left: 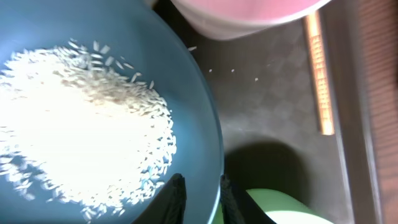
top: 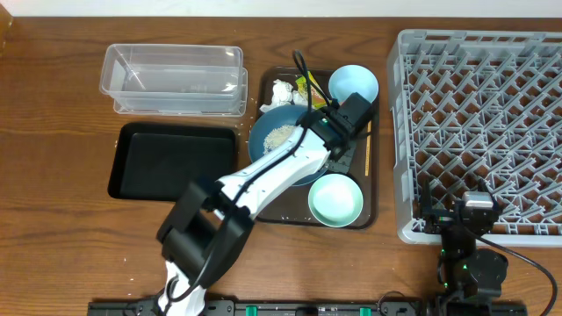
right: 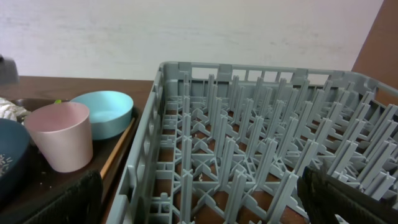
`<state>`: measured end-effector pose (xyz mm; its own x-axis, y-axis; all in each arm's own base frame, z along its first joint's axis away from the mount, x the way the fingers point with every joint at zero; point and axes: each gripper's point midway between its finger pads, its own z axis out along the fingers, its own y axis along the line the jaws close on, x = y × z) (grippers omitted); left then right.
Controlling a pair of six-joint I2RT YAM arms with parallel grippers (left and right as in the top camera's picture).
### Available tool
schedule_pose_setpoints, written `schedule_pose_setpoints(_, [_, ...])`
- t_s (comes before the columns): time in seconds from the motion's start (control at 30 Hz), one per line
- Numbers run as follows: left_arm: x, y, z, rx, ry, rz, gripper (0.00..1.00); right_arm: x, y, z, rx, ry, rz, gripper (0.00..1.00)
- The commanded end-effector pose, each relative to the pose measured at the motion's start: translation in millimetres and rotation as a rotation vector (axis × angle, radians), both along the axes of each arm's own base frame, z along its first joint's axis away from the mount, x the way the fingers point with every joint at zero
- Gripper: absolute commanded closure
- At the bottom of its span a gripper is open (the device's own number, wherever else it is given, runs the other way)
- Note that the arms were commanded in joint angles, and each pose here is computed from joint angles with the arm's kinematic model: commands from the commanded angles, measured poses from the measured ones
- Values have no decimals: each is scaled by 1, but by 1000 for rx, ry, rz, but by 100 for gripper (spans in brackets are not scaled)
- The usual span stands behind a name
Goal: Sort waste into correct bins and load items into the dishwasher rack
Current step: 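Close the left gripper on the teal plate's rim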
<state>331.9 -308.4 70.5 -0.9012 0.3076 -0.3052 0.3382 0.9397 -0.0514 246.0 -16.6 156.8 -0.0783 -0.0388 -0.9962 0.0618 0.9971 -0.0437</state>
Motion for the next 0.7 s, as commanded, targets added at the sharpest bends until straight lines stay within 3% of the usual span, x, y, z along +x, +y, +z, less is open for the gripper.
schedule_pose_setpoints(0.0, [2,4,18,-19,-32,18,81,-1,-4,-1,6,0,-18,1])
schedule_pose_setpoints(0.2, [1,4,19,-20,-31,17,80,-1,-4,-1,6,0,-18,1])
schedule_pose_setpoints(0.37, [1,3,15,-19,-21,18,66,-1,-4,-1,6,0,-18,1])
schedule_pose_setpoints(0.67, [3,-6,-20,4,4,12,61,-1,-4,-1,6,0,-18,1])
